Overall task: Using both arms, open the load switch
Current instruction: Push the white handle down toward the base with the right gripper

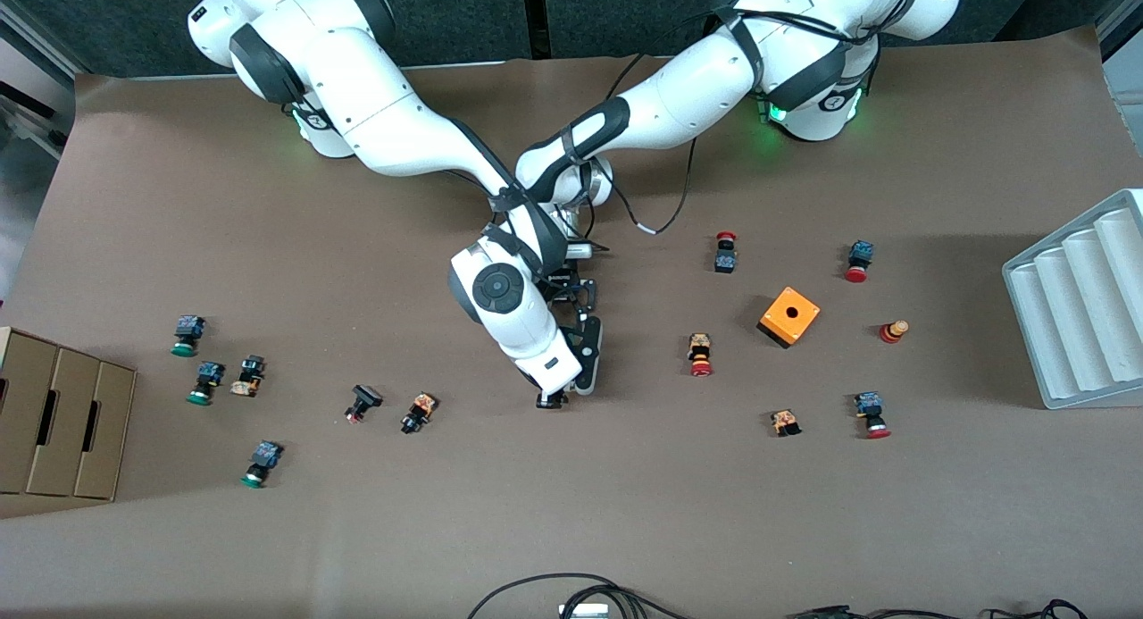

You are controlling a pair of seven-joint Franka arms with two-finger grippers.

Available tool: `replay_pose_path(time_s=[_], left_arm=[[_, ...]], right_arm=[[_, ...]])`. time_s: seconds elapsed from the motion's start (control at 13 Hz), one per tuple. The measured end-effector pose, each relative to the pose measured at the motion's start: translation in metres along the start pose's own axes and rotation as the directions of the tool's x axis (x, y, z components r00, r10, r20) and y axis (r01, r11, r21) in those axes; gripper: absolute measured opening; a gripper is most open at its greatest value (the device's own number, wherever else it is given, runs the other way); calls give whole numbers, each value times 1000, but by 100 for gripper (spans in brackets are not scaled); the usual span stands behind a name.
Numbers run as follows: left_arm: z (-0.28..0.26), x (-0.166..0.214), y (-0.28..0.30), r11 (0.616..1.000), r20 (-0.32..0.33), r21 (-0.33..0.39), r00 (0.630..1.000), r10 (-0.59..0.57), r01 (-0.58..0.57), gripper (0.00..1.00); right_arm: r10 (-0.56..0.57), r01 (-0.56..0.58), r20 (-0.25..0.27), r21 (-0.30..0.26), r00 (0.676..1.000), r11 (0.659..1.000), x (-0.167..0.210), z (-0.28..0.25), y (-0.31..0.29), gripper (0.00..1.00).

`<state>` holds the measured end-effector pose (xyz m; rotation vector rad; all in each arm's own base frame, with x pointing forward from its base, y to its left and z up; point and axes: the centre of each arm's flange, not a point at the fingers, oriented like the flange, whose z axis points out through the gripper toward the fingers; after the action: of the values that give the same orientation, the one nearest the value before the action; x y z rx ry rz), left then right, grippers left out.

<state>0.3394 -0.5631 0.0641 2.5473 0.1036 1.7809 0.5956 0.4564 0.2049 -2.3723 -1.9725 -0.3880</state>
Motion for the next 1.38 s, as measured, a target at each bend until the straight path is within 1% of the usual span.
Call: replay_pose_path(time_s=[0.08, 0.23, 0.31, 0.46, 0.61, 1.38], left_arm=[[0, 0, 0, 1000, 0, 0, 1000, 0, 0, 74], [0, 0, 0, 1000, 0, 0, 1000, 0, 0, 74], [0, 0, 0, 1000, 0, 0, 1000, 0, 0, 74], [0, 0, 0, 1000, 0, 0, 1000, 0, 0, 74], [0, 0, 0, 1000, 0, 0, 1000, 0, 0, 72], [0, 0, 0, 1000, -1, 0, 1000, 0, 0, 72]], right_arm=[[-1, 1, 1, 2, 1000, 1000, 1, 1, -1, 41], [-2, 2, 1, 2, 1000, 1000, 1, 1, -2, 40], [-2, 2, 1, 3, 1000, 1000, 1, 1, -2, 38], [-2, 2, 1, 3, 1000, 1000, 1, 1, -2, 38], [-2, 2, 1, 3, 1000, 1000, 1, 0, -2, 38], [1, -1, -6, -6, 1000, 1000, 3, -11, 3, 37]])
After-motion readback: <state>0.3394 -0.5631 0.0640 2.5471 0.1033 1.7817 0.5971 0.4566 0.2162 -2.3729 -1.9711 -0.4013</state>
